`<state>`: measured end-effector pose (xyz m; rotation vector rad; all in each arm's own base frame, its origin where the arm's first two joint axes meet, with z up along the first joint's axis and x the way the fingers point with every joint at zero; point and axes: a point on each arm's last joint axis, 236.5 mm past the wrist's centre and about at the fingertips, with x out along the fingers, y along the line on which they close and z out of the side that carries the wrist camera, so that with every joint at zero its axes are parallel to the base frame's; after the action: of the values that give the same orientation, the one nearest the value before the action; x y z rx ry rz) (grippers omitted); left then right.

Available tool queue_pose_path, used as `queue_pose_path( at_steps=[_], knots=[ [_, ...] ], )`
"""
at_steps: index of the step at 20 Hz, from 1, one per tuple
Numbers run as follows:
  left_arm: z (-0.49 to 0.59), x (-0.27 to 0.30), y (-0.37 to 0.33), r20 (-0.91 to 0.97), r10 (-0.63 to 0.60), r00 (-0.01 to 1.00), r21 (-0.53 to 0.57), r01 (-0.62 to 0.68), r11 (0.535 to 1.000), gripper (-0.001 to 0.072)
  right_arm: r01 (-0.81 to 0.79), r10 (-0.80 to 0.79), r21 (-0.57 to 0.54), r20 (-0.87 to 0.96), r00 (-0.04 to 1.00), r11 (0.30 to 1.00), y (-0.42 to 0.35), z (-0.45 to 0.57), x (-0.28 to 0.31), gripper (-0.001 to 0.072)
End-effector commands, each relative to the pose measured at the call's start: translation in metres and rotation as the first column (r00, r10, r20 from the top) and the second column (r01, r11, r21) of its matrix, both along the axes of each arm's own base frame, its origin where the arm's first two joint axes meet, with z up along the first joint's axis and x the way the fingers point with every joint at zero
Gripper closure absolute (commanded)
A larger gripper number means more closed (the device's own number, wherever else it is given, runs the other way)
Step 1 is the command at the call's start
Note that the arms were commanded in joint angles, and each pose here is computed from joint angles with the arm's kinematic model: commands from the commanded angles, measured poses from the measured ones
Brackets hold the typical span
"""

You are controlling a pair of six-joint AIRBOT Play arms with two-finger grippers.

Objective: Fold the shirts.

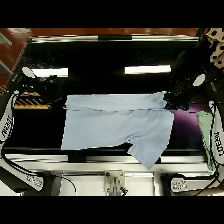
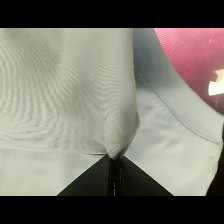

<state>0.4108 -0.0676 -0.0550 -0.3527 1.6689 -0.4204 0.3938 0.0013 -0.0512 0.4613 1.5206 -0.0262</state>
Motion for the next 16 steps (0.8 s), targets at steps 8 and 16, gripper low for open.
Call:
queue_pose_path(
  at_steps=[8,16],
  knots=[
    [0.030,-0.040,0.016,-0.144,-0.007,0.990,-0.026,0.003,1.000,0.0151,-0.113,0.111,-0.017,-0.096,0.989,0.993,-0.019,0.039,-0.058,0.0136],
    [0.010,-0.168,0.006,-0.143,0.144,0.979,-0.111,-0.160,0.981,0.0149,0.065,-0.066,-0.092,-0.009,0.998,0.994,-0.099,0.086,-0.130,0.0138]
  ],
)
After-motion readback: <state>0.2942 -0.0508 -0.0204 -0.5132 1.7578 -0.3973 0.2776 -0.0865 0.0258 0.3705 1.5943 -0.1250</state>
